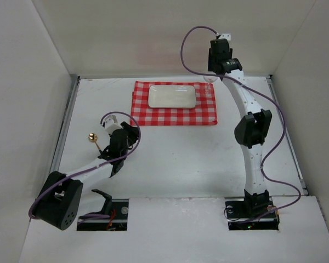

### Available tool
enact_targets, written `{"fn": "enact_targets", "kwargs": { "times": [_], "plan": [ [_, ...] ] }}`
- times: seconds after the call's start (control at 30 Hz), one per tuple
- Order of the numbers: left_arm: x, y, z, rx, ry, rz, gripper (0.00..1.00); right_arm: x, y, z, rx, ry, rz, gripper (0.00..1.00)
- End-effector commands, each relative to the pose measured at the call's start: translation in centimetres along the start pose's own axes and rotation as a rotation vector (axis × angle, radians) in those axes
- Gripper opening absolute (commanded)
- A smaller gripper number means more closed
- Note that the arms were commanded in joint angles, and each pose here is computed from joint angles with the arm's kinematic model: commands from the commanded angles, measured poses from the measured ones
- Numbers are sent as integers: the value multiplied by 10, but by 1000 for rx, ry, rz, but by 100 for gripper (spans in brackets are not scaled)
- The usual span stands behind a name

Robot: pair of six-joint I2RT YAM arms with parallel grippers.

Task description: Set the dinner table for one person

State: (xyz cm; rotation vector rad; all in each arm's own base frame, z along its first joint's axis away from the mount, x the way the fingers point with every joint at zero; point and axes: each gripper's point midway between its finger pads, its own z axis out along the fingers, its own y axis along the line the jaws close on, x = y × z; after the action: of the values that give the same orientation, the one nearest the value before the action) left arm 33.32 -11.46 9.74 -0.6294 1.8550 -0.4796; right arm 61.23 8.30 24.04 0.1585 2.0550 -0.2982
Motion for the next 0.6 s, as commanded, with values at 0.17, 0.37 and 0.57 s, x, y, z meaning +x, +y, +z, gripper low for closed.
{"fn": "enact_targets", "kwargs": {
  "times": [0.17,0.37,0.57],
  "plan": [
    [-12,-13,-3,45,-38,-25,43,-82,-15,-74,-96,-185,138,60],
    [-20,-19,-9,45,-34,34,36,-73,-1,-121,-209,-191,258,60],
    [-32,-1,-14,-76,-59,143,21,-33,20,-191,-364,-255,341,40]
  ]
}}
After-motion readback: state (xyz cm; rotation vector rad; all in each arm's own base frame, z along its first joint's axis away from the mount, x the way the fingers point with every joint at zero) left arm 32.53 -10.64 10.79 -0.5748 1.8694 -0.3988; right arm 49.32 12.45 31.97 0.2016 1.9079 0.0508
